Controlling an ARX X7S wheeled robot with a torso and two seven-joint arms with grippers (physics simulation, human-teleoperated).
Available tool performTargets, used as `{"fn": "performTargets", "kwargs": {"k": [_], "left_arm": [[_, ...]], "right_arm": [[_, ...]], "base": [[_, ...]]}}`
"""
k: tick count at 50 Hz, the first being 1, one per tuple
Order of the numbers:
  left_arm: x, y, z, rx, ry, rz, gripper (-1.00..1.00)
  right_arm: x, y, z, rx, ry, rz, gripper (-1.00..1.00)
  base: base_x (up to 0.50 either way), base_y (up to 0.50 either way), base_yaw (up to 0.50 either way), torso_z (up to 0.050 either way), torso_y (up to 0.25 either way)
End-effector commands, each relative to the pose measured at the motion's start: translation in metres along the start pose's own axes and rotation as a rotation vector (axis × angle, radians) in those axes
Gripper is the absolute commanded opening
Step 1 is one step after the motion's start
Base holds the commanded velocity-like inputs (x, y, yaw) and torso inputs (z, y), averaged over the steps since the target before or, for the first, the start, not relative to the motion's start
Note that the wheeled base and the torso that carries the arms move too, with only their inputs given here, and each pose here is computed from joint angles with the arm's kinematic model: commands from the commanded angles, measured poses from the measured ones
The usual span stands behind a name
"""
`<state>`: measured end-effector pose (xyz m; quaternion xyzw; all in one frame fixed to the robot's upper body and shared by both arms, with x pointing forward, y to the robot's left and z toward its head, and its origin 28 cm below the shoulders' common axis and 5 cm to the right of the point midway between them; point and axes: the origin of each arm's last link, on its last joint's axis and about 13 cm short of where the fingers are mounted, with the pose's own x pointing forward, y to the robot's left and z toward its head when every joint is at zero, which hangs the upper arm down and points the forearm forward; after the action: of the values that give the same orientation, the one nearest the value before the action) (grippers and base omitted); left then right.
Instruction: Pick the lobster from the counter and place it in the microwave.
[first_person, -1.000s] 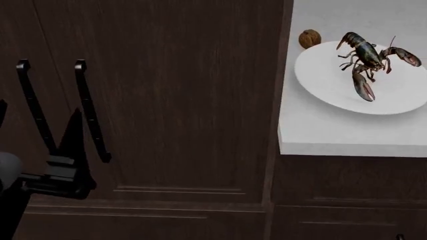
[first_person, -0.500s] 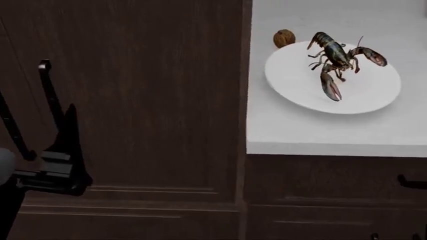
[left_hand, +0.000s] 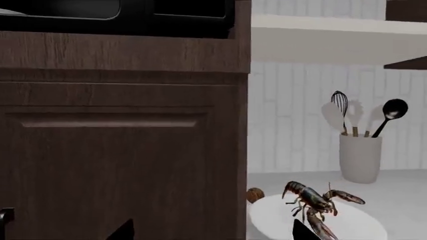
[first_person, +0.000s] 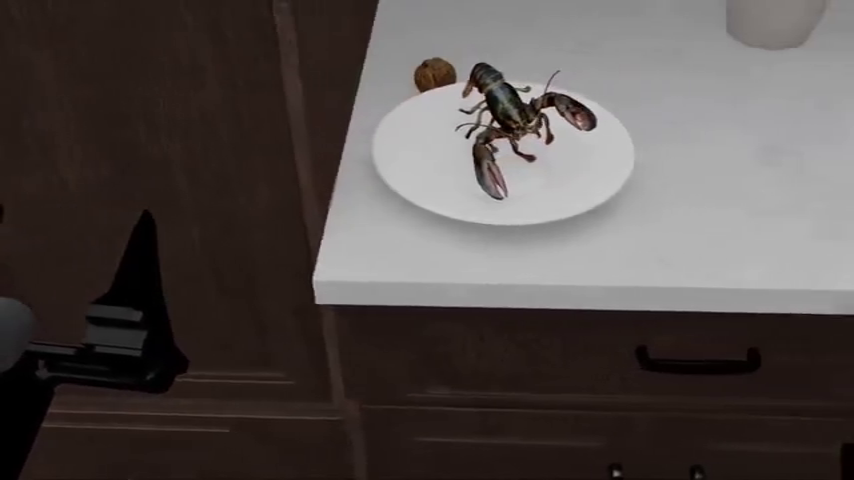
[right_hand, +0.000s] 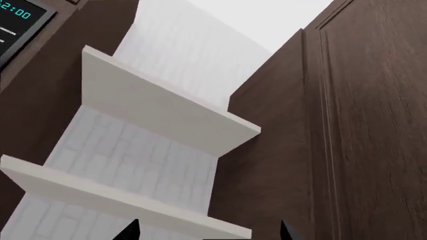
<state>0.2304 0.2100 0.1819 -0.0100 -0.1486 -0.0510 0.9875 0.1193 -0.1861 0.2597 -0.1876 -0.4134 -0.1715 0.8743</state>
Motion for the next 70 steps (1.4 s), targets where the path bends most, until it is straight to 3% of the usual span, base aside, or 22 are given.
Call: {"fn": "performTargets", "kwargs": {"k": [1,22,34,70], "left_arm": [[0.0024,0.0034,0.0000,-0.021,-0.001,0.016,1.00],[0.0002,0.0032,-0.0018,-0.021,-0.001,0.013,1.00],[0.0006,0.0011,-0.0016,-0.022,-0.002,0.004,1.00],[-0.0017,0.0015,-0.0020,-0.036,-0.004,0.004,1.00]], "right_arm": [[0.0028,-0.0013,0.0020,-0.005,-0.031,0.000,1.00],[0.0060,0.0003,0.0023,-0.013,-0.025,0.021,1.00],[0.0049,0.0006,0.0005,-0.027,-0.011,0.018,1.00],[0.0071,0.0021,0.0006,-0.036,-0.012,0.044,1.00]], "base": [[0.00,-0.50,0.00,0.000,0.000],[0.00,-0.50,0.00,0.000,0.000],[0.02,-0.04,0.00,0.000,0.000],[0.43,-0.11,0.00,0.000,0.000]]}}
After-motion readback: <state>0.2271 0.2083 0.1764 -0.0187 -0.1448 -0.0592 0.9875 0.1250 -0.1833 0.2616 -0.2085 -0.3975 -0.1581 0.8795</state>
